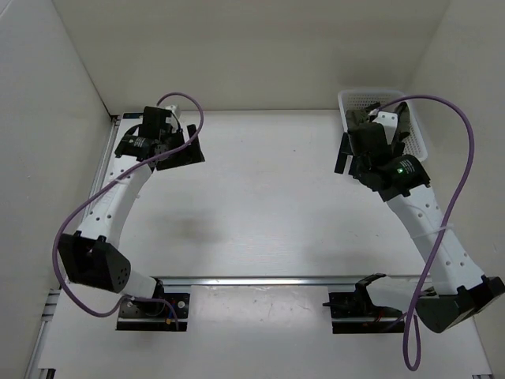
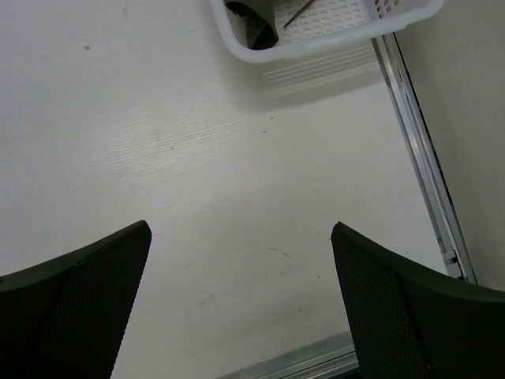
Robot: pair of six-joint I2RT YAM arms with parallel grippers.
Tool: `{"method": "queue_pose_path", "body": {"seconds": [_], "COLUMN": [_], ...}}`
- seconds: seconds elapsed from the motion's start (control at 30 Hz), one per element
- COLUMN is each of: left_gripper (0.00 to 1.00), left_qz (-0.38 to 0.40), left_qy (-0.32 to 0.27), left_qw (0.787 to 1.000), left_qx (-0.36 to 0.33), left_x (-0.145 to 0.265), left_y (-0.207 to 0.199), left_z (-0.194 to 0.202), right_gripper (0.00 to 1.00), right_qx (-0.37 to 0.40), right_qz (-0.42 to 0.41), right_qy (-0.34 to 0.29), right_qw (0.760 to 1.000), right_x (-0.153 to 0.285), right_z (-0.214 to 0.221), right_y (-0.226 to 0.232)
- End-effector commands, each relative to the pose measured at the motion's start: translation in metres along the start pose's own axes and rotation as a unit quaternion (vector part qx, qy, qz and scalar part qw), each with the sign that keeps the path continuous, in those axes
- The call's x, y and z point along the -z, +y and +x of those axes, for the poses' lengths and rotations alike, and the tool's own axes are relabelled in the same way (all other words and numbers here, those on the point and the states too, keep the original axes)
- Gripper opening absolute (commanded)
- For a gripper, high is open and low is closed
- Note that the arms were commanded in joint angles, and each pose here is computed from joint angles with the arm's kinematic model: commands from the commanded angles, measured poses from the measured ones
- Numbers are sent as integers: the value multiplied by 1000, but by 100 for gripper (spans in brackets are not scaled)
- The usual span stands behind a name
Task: Fold and stack the shorts
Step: Grab the shorts from the pile
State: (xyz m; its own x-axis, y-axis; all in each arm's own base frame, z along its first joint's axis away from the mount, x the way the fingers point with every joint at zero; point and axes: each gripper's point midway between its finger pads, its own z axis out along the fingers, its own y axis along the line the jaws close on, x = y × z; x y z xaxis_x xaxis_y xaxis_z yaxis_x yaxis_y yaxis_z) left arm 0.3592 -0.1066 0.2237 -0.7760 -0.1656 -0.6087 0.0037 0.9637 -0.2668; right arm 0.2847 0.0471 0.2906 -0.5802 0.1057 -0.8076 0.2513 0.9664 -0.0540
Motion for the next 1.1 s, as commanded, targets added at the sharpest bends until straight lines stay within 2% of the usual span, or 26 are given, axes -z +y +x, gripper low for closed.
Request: {"method": "queue_pose_path", "body": {"seconds": [0.0,0.23,0.37,0.43,0.5,0.6,0.67,0.7,0.77,0.8,0.83,0.93,1.0,1.07], "left_gripper": [100,100,100,100,100,100,100,100,100,100,100,100,100,100], "left_qz": [-5,-13,-17,-8,-3,-12,-29,-37,-42,-55,-58,-64,-77,-79], "left_qy": [-80,-119,-145,-146,-149,-160,-161,-157,-159,-159,-152,-140,-138,-133], "left_qw": [997,992,989,989,989,987,986,986,986,985,986,988,987,988], "left_qx": [21,26,25,18,15,27,29,30,31,32,32,26,27,27], "left_x": [41,67,87,93,97,104,104,104,104,104,99,97,96,92], "left_y": [-3,1,4,3,1,6,13,16,18,23,23,24,28,28], "left_z": [-29,-34,-32,-24,-19,-17,-16,-14,-14,-13,-12,-12,-13,-13], "right_gripper": [100,100,100,100,100,100,99,97,92,84,81,71,74,82], "right_qx": [16,12,-3,-15,-20,-34,-36,-46,-63,-85,-97,-146,-168,-179], "right_qz": [16,24,20,25,-10,-1,4,-10,-18,-30,-36,-63,-80,-97], "right_qy": [1,-8,-6,16,35,45,77,65,107,95,99,147,156,167], "right_qw": [1000,1000,1000,999,999,998,996,997,992,991,990,976,970,965], "right_x": [-5,-12,-29,-52,-79,-123,-157,-164,-203,-209,-220,-264,-277,-293], "right_z": [-2,-2,-18,-27,-46,-76,-74,-90,-79,-95,-97,-76,-72,-64], "right_y": [-4,-3,-5,-13,-4,-10,-13,-10,-14,-18,-18,-17,-16,-12]}}
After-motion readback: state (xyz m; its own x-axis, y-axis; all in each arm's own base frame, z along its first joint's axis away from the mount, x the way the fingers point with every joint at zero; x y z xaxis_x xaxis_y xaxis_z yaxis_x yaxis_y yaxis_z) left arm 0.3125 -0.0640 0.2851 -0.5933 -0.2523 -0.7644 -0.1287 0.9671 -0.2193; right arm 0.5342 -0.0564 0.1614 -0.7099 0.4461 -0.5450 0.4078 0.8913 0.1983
